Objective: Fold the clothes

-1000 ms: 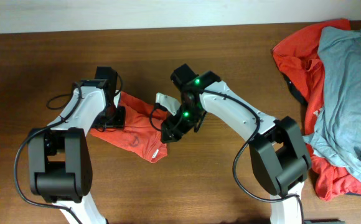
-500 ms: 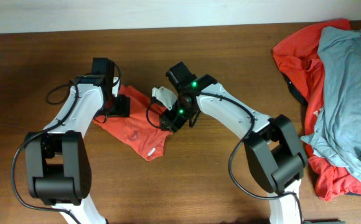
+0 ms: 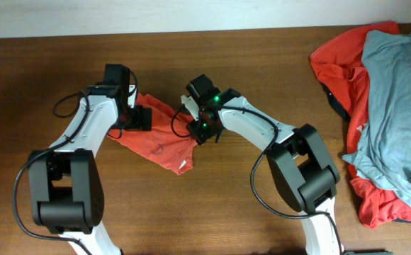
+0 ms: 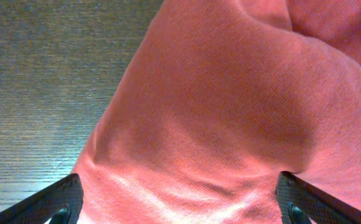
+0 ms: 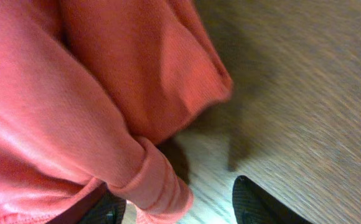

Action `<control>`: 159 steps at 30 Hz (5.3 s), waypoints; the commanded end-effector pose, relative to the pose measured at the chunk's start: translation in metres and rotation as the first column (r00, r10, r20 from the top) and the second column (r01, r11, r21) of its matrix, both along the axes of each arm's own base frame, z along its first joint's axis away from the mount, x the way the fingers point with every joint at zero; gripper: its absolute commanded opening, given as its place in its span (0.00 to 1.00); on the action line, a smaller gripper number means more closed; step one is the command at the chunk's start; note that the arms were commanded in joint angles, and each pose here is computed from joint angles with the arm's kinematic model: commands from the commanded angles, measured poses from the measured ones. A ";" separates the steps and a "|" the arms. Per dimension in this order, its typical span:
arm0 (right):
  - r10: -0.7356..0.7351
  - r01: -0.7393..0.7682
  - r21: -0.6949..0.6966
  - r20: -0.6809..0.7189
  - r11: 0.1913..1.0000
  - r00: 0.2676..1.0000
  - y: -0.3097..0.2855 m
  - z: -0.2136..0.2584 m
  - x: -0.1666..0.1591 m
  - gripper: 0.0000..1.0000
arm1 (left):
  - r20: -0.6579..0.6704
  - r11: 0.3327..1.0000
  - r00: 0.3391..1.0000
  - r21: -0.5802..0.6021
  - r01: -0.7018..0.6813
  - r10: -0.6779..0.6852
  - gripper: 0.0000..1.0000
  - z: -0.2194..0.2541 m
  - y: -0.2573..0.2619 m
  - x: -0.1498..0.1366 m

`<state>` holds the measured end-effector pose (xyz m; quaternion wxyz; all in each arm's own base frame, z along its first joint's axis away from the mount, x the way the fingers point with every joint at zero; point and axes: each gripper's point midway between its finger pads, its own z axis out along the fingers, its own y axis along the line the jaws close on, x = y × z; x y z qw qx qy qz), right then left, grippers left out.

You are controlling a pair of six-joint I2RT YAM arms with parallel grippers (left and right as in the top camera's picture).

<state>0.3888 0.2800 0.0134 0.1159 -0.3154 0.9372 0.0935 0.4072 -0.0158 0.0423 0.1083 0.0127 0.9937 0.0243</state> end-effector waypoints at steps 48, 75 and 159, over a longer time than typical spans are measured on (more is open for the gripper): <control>-0.350 0.354 -0.042 0.084 0.934 0.933 -0.147 0.131 0.061 0.72 | -0.102 0.591 0.676 -0.402 -0.699 0.730 0.02 -0.037 -0.027 -0.045; -0.349 0.353 -0.060 0.060 0.934 0.935 -0.149 0.128 0.054 0.72 | 0.264 0.775 0.729 -0.241 -0.584 0.632 0.99 0.034 0.187 -0.029; -0.350 0.347 -0.111 -0.012 0.931 0.937 -0.154 0.123 0.033 0.72 | 0.592 0.892 0.692 -0.108 -0.438 0.412 0.97 -0.011 0.264 0.109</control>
